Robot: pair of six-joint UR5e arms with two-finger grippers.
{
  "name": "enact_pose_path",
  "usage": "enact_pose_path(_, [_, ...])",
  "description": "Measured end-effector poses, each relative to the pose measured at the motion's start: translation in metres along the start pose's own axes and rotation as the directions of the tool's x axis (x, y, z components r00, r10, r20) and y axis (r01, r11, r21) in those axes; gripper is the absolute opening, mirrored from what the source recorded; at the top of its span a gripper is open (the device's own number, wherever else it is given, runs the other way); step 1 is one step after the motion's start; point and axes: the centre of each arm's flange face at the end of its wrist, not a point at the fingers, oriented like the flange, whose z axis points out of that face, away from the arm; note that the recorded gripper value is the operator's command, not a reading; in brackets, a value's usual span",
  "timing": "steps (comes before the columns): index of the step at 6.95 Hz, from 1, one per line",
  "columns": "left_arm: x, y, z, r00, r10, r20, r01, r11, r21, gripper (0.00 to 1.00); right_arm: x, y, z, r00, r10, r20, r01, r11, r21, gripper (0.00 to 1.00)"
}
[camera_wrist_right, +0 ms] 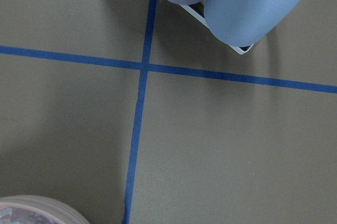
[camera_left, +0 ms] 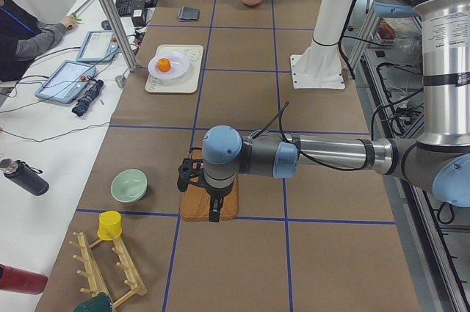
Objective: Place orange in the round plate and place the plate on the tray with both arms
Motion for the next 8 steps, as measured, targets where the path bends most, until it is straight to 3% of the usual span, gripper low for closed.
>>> enact_pose_path(2, [-0.001,0.002,0.001,1.000,-0.003,0.000,0.003,1.000,-0.003,0.98,0.005,0.017,0.006,1.000,0.002,-0.005,-0.002,1.000,-0.008,1.00])
enact_pose_path(5, [-0.003,0.004,0.003,1.000,-0.007,-0.001,0.007,1.000,-0.007,0.98,0.002,0.015,-0.002,0.999,-0.045,-0.011,0.045,0.997,0.057,1.00])
enact_pose_path(8, [-0.003,0.004,0.003,1.000,-0.008,-0.004,0.008,1.000,-0.008,0.98,-0.001,0.013,-0.005,0.999,-0.053,-0.007,0.054,0.996,0.070,1.00])
